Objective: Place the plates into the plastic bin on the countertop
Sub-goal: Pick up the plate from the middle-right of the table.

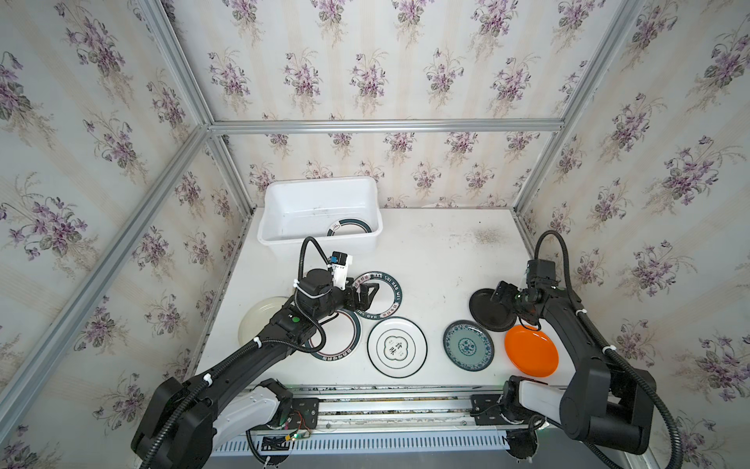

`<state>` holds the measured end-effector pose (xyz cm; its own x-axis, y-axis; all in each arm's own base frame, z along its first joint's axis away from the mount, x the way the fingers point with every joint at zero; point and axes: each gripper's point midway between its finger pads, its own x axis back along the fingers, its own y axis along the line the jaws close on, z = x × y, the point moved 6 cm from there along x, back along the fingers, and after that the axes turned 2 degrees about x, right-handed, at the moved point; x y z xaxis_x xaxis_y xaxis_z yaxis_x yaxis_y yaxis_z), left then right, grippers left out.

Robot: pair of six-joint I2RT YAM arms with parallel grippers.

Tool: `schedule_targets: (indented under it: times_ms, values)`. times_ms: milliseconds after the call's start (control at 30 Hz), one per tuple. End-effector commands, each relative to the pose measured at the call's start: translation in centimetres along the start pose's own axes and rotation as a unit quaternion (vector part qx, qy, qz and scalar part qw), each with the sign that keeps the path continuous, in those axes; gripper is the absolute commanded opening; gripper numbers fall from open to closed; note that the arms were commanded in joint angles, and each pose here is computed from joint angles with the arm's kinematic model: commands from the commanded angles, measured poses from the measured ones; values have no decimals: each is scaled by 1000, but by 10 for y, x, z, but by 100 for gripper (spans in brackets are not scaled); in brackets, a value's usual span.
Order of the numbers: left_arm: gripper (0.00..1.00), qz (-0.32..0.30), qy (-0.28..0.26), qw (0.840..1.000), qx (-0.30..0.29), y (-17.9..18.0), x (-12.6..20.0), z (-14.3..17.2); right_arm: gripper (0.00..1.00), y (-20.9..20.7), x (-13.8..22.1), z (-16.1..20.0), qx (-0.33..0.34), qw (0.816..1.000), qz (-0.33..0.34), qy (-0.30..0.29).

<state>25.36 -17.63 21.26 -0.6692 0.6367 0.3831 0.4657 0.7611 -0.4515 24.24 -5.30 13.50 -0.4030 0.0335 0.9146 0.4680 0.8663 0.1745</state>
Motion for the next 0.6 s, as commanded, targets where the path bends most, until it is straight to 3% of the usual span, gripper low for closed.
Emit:
schedule_targets:
  times_ms: [0, 167, 567]
  values:
    - [99, 21, -30, 999, -14, -8, 1, -11, 92, -7, -2, -1, 20, 999, 30, 6]
    - [99, 23, -27, 999, -10, -7, -1, -7, 84, -5, -13, 2, 9, 999, 19, 34]
    - [99, 21, -24, 999, -4, -7, -1, -6, 82, -11, -33, -6, -4, 999, 45, 30]
